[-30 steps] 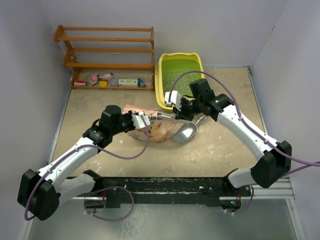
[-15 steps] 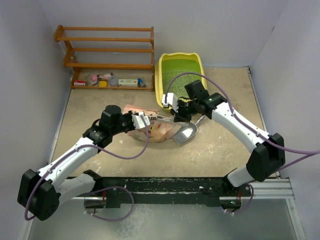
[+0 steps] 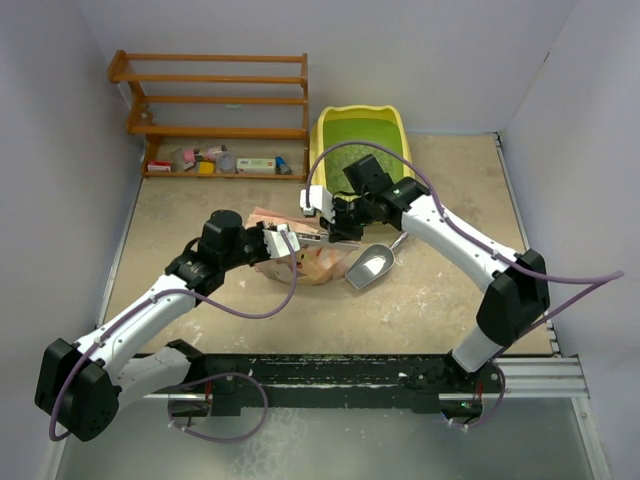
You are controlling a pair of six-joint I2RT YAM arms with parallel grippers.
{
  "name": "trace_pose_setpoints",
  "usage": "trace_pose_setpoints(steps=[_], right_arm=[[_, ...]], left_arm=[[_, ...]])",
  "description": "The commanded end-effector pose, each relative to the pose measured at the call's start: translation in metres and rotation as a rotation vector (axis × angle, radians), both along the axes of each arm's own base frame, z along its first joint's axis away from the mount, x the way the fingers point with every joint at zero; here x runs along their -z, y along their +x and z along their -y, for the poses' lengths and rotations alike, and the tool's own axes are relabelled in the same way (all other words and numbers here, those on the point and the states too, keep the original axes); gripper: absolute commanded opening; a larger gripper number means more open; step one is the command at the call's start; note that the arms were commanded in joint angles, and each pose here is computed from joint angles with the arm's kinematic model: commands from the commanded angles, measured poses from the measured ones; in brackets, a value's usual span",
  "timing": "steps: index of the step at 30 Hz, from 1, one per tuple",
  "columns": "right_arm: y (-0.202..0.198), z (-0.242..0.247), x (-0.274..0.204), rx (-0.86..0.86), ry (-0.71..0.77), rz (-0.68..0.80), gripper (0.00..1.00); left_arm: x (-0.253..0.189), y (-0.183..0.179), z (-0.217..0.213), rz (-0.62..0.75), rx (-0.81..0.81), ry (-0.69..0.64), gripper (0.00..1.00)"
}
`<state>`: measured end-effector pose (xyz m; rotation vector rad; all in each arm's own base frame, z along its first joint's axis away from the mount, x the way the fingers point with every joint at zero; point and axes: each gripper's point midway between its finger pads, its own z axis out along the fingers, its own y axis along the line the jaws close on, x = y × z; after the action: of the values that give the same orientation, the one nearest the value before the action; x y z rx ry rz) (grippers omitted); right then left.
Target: Fill the litter box with clean litter
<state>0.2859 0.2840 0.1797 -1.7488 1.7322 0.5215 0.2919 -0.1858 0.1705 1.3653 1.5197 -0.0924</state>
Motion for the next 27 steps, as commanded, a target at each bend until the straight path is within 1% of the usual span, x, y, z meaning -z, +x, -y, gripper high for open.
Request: trace_pose_setpoints(steps=[1, 10, 17, 19, 20, 23, 25, 26, 27], right_arm=[[-0.007, -0.018, -0.008, -0.062, 0.028, -0.004, 0.00], [0.004, -0.030, -0.002, -0.032, 0.063, 0.004, 0.00], [0.006, -0.033, 0.009, -0.026, 0.045, -0.029, 0.00], [0.008, -0.033, 0.008, -0.012, 0.049, -0.019, 0.02], [0.009, -0.034, 0.006, -0.008, 0.053, -0.016, 0.05], [0.011, -0.034, -0.001, 0.012, 0.072, 0.007, 0.22], [0.012, -0.032, -0.009, 0.030, 0.087, 0.029, 0.30], [0.012, -0.031, -0.012, 0.040, 0.095, 0.036, 0.33], [0.011, -0.029, -0.018, 0.050, 0.104, 0.044, 0.36]], left_arm=[[-0.038, 0.006, 0.012, 0.091, 0.033, -0.081, 0.00], [-0.049, 0.001, 0.017, 0.101, 0.056, -0.124, 0.00], [-0.050, 0.001, 0.016, 0.103, 0.056, -0.128, 0.00], [-0.050, 0.000, 0.016, 0.104, 0.054, -0.127, 0.00], [-0.049, 0.001, 0.016, 0.102, 0.052, -0.126, 0.00], [-0.049, 0.002, 0.015, 0.102, 0.039, -0.126, 0.13], [-0.050, 0.004, 0.013, 0.105, 0.023, -0.129, 0.31], [-0.050, 0.006, 0.011, 0.110, 0.009, -0.128, 0.43], [-0.051, 0.007, 0.010, 0.114, 0.000, -0.131, 0.51]])
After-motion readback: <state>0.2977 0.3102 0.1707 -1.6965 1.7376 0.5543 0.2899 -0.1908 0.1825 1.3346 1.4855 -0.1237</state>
